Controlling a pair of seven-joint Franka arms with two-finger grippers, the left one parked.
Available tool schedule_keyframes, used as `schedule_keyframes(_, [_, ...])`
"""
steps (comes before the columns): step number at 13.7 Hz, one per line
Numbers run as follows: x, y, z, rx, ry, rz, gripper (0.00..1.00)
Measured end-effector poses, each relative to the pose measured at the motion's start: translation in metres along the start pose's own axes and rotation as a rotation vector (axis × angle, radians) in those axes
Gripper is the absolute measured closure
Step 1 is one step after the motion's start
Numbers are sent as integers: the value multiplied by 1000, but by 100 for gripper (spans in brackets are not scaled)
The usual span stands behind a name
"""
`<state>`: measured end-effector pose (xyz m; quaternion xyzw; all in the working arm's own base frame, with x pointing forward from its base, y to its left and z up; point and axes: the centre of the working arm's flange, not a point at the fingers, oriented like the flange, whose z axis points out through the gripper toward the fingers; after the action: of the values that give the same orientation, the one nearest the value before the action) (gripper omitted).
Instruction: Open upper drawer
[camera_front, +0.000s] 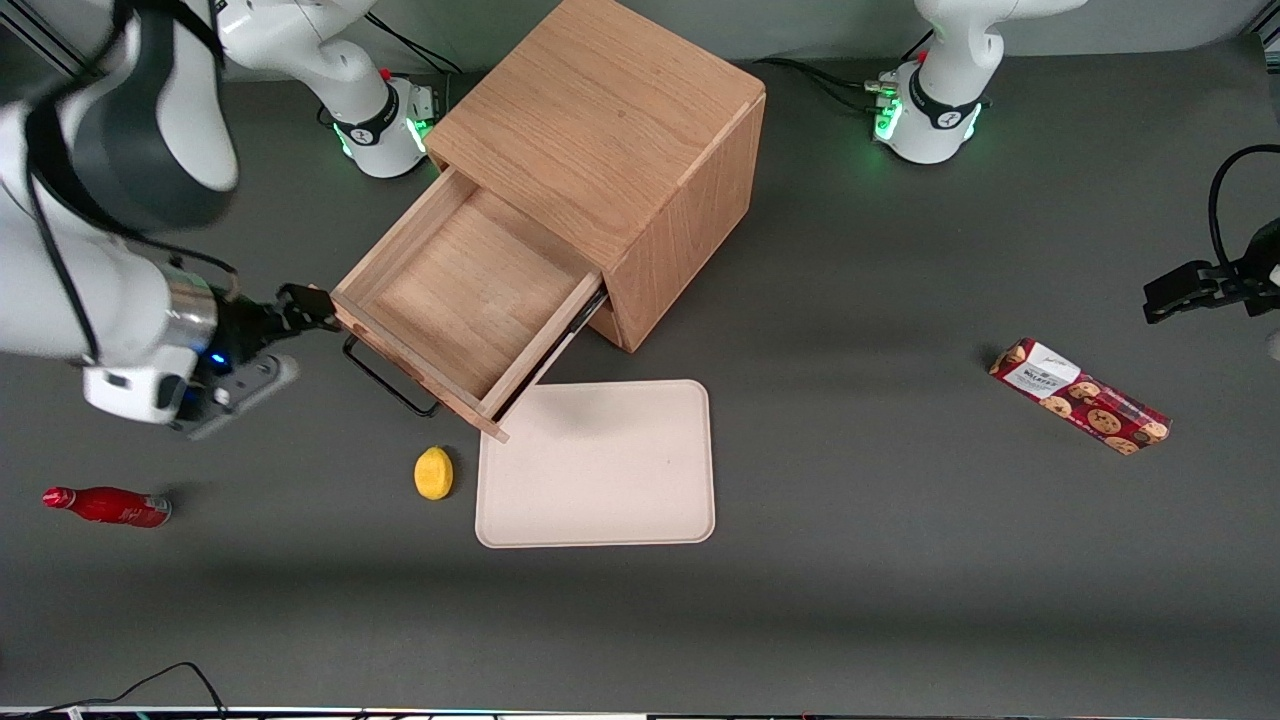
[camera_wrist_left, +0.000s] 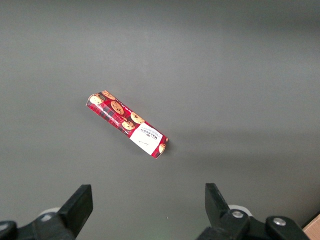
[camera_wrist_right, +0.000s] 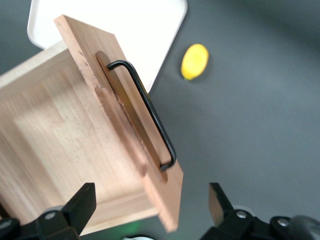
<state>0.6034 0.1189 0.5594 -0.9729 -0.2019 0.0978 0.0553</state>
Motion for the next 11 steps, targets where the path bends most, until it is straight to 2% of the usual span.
schedule_keyframes(3, [-24,-25,-23,-50,16,158,0])
schedule_keyframes(5, [-41,-31,-30,-63,24,261,0])
schedule_keyframes(9, [-90,16,-40,-49,56,381,0])
schedule_keyframes(11, [-106,48,-41,-78,55,443,0])
